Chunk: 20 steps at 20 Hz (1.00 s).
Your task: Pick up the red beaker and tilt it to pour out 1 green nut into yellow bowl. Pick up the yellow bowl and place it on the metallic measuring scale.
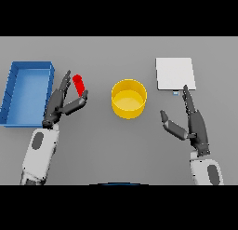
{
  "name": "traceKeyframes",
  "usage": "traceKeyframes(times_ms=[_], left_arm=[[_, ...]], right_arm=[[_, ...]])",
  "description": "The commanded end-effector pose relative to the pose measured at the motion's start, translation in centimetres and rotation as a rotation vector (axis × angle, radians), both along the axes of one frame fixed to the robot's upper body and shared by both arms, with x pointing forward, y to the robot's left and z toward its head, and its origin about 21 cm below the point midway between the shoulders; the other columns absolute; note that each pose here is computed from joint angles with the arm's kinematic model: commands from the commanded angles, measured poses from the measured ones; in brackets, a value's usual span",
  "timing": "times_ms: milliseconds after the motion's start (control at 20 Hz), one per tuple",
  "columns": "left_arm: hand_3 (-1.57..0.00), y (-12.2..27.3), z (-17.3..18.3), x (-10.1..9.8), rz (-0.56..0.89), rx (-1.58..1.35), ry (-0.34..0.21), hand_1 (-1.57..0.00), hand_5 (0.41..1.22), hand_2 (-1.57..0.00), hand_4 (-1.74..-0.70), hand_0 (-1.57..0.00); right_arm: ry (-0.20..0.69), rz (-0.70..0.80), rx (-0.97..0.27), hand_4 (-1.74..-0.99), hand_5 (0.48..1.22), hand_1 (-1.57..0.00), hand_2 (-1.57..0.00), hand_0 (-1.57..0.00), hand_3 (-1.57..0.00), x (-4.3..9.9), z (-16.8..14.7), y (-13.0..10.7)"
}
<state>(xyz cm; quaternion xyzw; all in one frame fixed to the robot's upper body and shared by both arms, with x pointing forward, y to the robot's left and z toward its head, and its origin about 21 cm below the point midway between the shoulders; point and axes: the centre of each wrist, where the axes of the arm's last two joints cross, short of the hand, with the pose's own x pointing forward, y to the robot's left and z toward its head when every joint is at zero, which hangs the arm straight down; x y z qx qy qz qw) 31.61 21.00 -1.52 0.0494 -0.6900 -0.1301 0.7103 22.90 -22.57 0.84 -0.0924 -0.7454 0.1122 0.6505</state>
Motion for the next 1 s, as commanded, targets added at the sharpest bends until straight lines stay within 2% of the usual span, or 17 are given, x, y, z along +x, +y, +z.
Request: traceKeyframes(times_ms=[0, 100, 200, 350, 550, 700, 750, 850, 900, 950], left_arm=[[0.0, -0.1, -0.4, 0.2, -0.003, -0.003, 0.003, 0.0, 0.68, 0.0, -1.28, 0.0], [0.0, -0.4, -0.7, 0.6, -0.005, 0.003, 0.003, 0.0, 0.685, 0.0, -1.29, 0.0], [0.0, -1.2, -0.5, 1.6, -0.013, 0.006, 0.005, 0.0, 0.689, 0.0, -1.3, 0.0], [0.0, -1.4, -0.1, 2.8, -0.019, 0.021, 0.009, 0.0, 0.686, 0.0, -1.29, 0.0], [0.0, -1.5, -0.3, 3.9, -0.008, 0.021, 0.027, 0.0, 0.683, 0.0, -1.29, 0.0], [0.0, -1.8, -0.3, 4.6, -0.025, -0.006, 0.011, 0.0, 0.692, 0.0, -1.32, 0.0], [0.0, -1.8, -0.4, 4.8, -0.027, -0.012, 0.003, 0.0, 0.695, 0.0, -1.33, 0.0], [0.0, -2.1, -1.0, 4.8, -0.02, -0.032, 0.005, 0.0, 0.704, 0.0, -1.35, 0.0], [-0.03, -2.2, -1.1, 4.9, -0.009, -0.055, -0.006, -0.03, 0.724, -0.07, -1.38, 0.0], [-0.12, -2.5, -1.3, 4.8, -0.001, -0.069, -0.008, -0.15, 0.75, -0.18, -1.41, -0.12]], right_arm=[[0.014, -0.007, 0.004, -1.267, 0.635, 0.0, 0.0, 0.0, 0.0, 0.2, -0.1, -0.4], [-0.006, -0.001, 0.002, -1.269, 0.638, 0.0, 0.0, 0.0, 0.0, -0.2, 0.0, -0.7], [0.016, -0.002, 0.003, -1.27, 0.642, 0.0, 0.0, 0.0, 0.0, 0.2, -0.1, -0.7], [-0.006, 0.007, -0.001, -1.267, 0.644, 0.0, 0.0, 0.0, 0.0, 0.3, 0.1, -0.2], [0.001, 0.002, 0.013, -1.265, 0.638, 0.0, 0.0, 0.0, 0.0, -0.1, 0.0, -0.4], [0.013, -0.008, 0.006, -1.264, 0.64, 0.0, 0.0, 0.0, 0.0, 0.4, 0.3, -0.5], [0.0, -0.004, 0.001, -1.264, 0.64, 0.0, 0.0, 0.0, 0.0, -0.1, 0.3, -0.5], [0.011, -0.014, -0.002, -1.261, 0.641, 0.0, 0.0, 0.0, 0.0, 0.1, 0.3, -0.7], [0.01, -0.014, 0.002, -1.259, 0.642, 0.0, 0.0, 0.0, 0.0, 0.0, 0.1, -0.5], [0.02, -0.01, 0.002, -1.26, 0.642, 0.0, 0.0, 0.0, 0.0, 0.2, -0.1, -0.5]])
